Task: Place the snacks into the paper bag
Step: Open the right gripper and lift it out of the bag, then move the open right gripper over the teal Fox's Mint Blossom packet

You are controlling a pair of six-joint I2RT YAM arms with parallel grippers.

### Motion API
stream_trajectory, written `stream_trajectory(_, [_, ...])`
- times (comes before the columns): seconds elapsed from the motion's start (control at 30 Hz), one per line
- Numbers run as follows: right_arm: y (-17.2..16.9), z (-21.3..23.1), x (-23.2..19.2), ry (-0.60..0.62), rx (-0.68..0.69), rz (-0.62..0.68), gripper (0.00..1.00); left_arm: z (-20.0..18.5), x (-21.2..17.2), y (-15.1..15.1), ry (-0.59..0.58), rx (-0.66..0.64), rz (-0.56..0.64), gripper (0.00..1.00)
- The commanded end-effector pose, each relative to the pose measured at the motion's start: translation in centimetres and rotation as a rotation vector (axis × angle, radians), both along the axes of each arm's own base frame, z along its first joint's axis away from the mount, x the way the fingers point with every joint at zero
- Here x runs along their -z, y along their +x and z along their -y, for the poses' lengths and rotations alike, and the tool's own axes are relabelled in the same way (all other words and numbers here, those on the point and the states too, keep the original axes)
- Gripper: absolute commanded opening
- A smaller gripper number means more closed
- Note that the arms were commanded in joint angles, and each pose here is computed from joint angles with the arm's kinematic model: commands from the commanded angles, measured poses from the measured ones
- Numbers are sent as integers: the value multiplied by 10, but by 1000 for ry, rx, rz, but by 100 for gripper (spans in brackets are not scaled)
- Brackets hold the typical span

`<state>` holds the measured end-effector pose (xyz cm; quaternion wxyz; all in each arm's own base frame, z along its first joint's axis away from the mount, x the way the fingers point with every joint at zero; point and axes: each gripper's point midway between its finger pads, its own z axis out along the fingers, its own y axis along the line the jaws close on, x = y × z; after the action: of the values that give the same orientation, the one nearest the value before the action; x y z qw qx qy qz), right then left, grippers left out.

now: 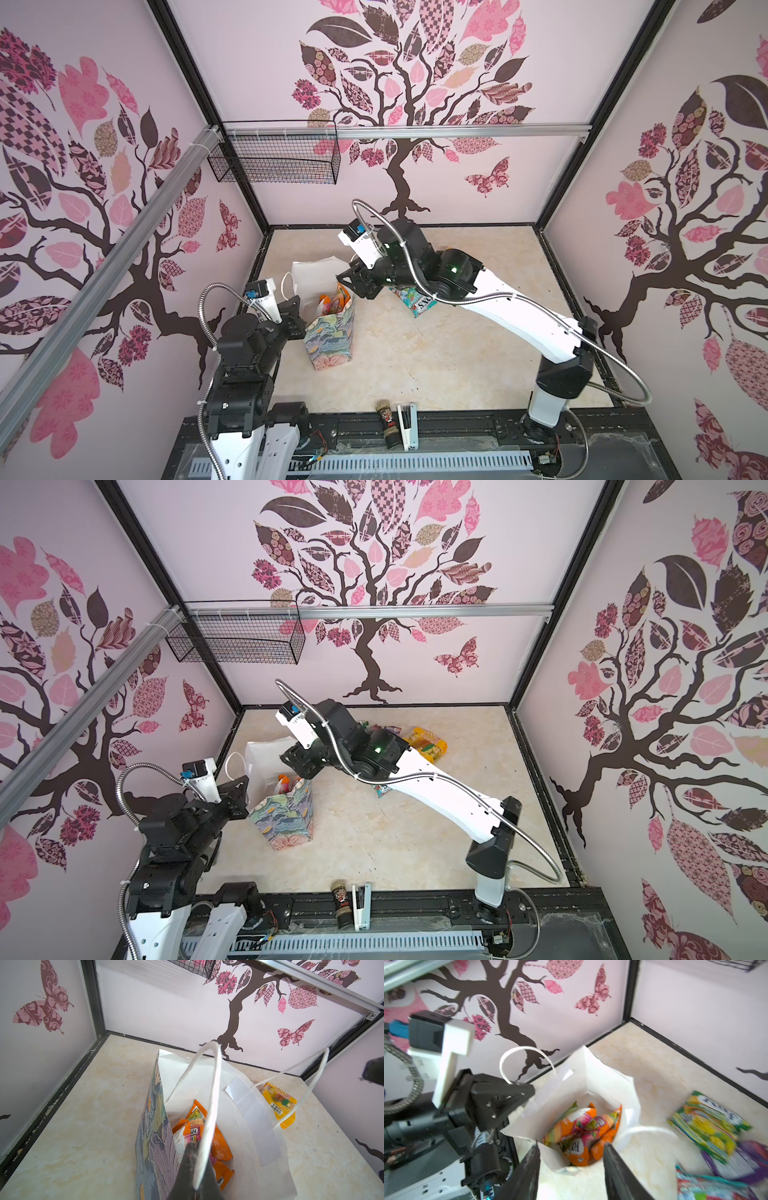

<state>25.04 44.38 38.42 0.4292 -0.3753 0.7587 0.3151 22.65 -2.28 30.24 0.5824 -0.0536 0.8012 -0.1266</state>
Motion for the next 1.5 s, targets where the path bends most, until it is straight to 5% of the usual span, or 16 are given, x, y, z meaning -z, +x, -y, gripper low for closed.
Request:
stream_trajectory(0.0, [6,51,-43,46,167,135,55,-1,1,1,-2,-8,4,0])
stream_trajectory(0.5, [1,168,73,-131,482,85,75,2,7,8,-11,10,-28,0])
stream_trajectory(0.77, [16,193,153,-272,595,52,100,3,6,9,-7,18,-29,0])
stream_trajectory(1.13, [36,196,242,-560,640,84,100,1,7,12,3,10,-38,0])
stream_trajectory(1.47, [44,170,281,-594,560,85,99,-1,7,11,10,3,-42,0])
